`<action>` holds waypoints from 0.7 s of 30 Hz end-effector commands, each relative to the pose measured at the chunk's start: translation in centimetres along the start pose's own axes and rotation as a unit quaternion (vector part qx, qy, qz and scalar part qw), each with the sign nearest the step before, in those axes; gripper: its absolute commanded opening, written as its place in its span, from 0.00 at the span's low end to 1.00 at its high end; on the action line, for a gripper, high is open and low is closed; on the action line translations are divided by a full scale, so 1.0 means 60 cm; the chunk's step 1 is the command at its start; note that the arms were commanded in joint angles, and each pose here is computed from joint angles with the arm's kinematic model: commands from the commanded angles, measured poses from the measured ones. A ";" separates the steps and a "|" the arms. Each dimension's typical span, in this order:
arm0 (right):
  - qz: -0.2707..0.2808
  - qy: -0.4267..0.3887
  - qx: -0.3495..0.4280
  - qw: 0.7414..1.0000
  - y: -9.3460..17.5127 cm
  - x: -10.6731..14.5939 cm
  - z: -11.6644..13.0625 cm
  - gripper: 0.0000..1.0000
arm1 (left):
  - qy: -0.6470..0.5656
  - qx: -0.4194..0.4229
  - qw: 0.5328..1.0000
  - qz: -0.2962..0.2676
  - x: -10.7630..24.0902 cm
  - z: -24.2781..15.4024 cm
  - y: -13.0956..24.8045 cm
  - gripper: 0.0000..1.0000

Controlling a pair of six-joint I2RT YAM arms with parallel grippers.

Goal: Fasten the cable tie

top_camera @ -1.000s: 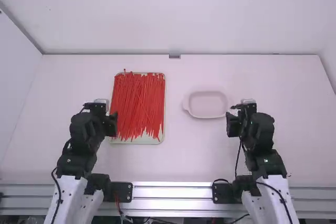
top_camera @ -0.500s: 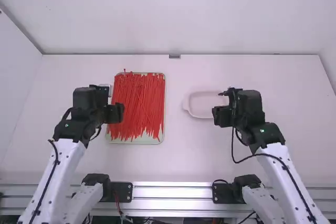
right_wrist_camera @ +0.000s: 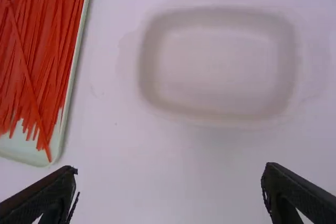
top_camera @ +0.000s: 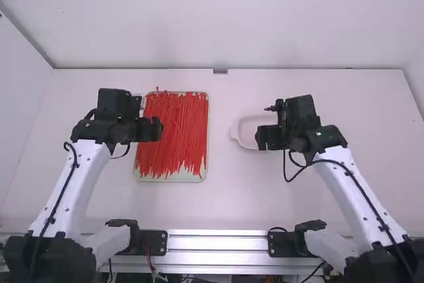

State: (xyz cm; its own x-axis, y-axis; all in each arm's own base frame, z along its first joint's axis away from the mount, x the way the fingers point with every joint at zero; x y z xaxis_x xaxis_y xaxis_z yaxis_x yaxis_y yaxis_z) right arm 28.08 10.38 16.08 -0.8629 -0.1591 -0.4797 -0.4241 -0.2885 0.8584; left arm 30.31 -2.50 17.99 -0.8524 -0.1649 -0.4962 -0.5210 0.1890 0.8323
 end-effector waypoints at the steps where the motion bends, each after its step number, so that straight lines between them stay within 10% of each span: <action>1: -0.002 0.012 -0.020 1.000 0.005 -0.017 0.022 0.96 | 0.009 0.007 1.000 -0.009 -0.021 -0.002 0.006 0.96; 21: -0.050 0.035 -0.039 0.997 0.069 -0.023 0.057 0.98 | -0.014 0.011 0.998 -0.054 -0.153 -0.015 -0.012 0.99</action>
State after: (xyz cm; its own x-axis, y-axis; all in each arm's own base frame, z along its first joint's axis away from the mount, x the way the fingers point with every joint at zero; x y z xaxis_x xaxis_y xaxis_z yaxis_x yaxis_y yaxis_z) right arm 26.44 12.51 18.82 -0.8255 -0.2069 -0.5251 -0.4357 -0.3578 0.8259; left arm 37.07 -2.25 21.95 -0.7907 -0.1612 -0.5906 -0.6121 0.1896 0.7677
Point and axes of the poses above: each hand's point on the last joint's axis, 136 mm out from that joint toward the fingers, its own y axis back along the fingers, its own z axis along the line the jaws close on, x = y × z, the point moved 1 cm from there along y, back along the fingers, and after that the axes turned 3 degrees about y, right-handed, at the moved point
